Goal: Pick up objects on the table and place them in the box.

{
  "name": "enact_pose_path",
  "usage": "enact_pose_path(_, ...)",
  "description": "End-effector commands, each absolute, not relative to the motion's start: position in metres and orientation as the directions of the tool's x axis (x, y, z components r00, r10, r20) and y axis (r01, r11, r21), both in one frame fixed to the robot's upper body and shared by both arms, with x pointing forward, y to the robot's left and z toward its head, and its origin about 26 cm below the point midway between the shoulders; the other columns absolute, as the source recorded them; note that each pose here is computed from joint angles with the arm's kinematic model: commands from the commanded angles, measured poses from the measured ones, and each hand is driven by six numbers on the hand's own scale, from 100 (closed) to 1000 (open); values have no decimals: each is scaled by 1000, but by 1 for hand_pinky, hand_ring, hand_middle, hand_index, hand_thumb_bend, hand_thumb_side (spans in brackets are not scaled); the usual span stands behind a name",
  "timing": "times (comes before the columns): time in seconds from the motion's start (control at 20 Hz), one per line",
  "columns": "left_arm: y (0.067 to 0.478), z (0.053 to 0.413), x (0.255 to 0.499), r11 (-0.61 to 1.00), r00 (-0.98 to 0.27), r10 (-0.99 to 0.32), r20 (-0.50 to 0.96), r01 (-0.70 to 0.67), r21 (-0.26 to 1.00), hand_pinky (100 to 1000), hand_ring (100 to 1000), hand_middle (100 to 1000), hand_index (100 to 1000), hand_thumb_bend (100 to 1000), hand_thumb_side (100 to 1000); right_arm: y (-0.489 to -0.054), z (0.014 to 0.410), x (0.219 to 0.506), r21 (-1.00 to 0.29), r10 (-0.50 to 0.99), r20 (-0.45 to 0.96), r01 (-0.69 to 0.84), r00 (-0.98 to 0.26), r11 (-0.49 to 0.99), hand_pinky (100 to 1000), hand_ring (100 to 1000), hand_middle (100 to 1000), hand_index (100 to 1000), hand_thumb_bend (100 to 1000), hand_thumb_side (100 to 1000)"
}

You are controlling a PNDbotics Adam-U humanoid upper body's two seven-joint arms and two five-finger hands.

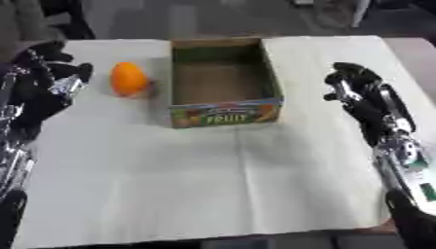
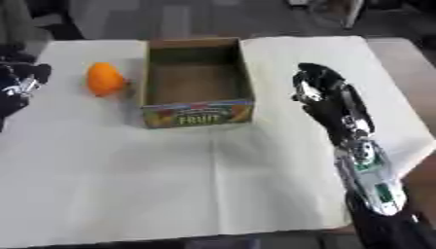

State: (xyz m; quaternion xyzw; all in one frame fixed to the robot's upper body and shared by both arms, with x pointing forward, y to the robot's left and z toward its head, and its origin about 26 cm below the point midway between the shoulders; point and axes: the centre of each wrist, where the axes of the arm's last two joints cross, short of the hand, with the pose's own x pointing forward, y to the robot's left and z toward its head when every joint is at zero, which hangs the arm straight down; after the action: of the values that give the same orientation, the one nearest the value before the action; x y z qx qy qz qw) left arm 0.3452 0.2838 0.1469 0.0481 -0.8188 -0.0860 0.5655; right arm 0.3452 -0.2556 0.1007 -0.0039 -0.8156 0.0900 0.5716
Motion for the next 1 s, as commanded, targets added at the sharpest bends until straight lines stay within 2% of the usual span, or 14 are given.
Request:
enact_pose_path(0.05, 292, 166, 346, 970, -394, -226, 891, -9, 242, 808, 633, 608, 771, 483, 150, -261, 111, 345, -170, 127, 919, -85, -373, 982, 621, 775, 630, 787, 100, 364)
enact_pose_path(0.2, 297, 175, 349, 958, -400, -273, 875, -29, 286, 808, 638, 616, 779, 468, 130, -261, 110, 345, -172, 128, 920, -86, -371, 981, 622, 775, 631, 787, 100, 364)
enact_pose_path(0.5, 315, 201, 367, 890, -378, -448, 810, -100, 445, 805, 648, 628, 795, 463, 100, -262, 109, 345, -175, 131, 921, -89, -367, 980, 622, 775, 631, 788, 100, 364)
enact_pose_path(1.0, 331, 248, 412, 718, -232, -691, 685, -111, 687, 790, 684, 677, 831, 569, 100, -259, 107, 345, -186, 133, 923, -115, -360, 976, 621, 776, 631, 788, 100, 365)
